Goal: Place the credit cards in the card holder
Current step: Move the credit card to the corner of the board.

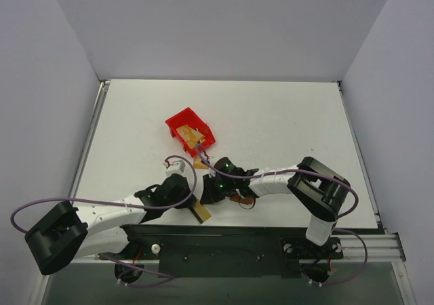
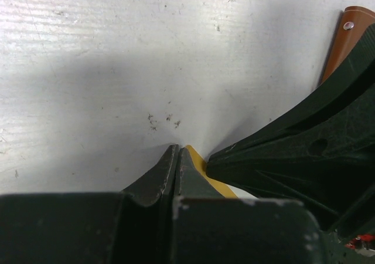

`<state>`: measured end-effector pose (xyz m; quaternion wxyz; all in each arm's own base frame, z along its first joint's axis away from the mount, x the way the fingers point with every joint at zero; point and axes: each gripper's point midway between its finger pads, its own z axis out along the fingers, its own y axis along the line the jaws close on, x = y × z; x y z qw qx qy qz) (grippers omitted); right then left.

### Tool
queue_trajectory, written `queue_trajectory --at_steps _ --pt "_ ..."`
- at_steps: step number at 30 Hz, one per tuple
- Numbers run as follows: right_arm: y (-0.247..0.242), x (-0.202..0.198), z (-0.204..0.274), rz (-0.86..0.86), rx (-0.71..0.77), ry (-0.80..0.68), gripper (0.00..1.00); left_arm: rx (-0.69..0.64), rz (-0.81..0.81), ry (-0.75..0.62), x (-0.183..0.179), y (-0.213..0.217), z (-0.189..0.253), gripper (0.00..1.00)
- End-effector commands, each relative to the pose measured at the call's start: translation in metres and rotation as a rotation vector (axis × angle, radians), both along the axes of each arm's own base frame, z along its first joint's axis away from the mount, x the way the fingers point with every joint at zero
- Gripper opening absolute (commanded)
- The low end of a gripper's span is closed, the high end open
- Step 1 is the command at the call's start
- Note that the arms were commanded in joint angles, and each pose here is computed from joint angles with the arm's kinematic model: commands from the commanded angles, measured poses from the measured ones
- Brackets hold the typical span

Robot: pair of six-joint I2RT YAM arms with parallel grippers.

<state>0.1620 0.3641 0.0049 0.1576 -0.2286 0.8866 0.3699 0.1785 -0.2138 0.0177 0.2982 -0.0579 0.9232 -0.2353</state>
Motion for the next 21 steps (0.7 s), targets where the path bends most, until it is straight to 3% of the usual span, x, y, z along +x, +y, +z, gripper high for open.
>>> queue_trajectory --at_steps 1,21 --pt "-0.031 -0.024 -0.029 -0.005 -0.147 0.045 0.00 0.083 0.013 0.059 -0.018 0.020 -0.017 0.00" --pt "-0.044 -0.057 -0.033 0.024 -0.180 0.050 0.00 0.076 0.008 0.056 -0.030 0.022 -0.020 0.00"
